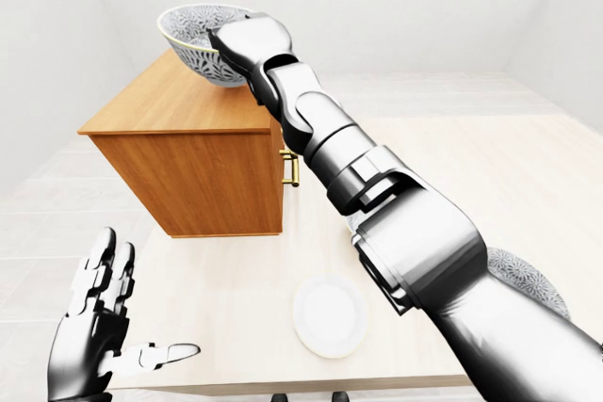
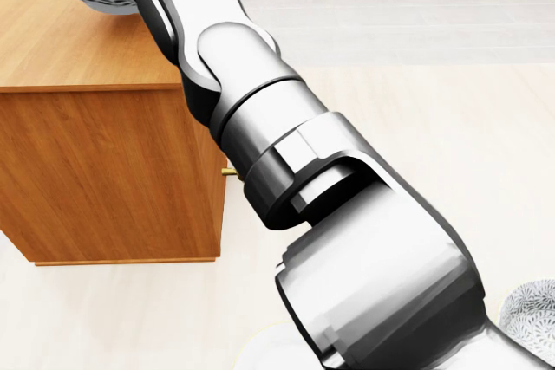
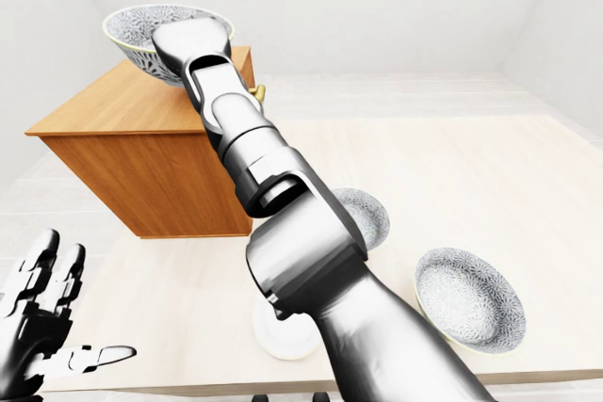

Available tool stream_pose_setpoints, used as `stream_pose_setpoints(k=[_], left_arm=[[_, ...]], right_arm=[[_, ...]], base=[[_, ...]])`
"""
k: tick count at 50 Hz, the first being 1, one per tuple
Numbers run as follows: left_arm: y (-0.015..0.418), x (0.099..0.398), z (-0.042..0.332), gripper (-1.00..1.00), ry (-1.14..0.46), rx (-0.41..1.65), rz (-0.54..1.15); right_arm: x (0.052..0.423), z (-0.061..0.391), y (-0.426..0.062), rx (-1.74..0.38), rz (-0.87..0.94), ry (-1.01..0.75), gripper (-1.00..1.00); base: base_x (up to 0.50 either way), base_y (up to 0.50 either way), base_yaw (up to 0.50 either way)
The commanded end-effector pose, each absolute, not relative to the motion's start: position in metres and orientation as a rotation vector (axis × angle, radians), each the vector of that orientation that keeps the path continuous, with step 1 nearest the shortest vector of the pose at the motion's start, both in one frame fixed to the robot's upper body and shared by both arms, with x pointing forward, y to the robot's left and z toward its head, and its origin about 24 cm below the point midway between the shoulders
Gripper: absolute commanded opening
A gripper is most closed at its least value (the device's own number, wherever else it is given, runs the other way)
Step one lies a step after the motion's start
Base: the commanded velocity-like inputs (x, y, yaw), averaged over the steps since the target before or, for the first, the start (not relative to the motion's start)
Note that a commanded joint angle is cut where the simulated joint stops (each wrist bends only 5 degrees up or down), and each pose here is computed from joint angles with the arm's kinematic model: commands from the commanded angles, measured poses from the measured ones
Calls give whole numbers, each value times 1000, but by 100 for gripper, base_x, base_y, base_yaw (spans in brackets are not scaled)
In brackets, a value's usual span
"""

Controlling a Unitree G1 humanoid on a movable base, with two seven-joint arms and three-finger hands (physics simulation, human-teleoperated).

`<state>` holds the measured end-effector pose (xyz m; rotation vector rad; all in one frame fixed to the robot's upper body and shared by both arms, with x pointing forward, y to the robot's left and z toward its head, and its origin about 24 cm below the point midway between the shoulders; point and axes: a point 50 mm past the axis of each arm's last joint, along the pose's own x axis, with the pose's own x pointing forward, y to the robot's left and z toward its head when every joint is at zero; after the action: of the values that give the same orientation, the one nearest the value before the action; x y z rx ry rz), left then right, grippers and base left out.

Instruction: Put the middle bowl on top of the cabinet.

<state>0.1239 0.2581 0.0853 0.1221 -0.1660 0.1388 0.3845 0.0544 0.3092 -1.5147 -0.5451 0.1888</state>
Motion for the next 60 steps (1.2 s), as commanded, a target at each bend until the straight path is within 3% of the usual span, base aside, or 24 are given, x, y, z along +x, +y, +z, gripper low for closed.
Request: stream_pose_setpoints(k=[1, 60], left_arm=[[259, 122, 80, 100, -144, 110, 137], [264, 118, 86, 100, -176, 118, 155]], right_arm=[[377, 313, 66, -1513, 182, -603, -100], [379, 314, 62, -1524, 173, -592, -94]], base=[[0, 0, 0], [0, 0, 0]])
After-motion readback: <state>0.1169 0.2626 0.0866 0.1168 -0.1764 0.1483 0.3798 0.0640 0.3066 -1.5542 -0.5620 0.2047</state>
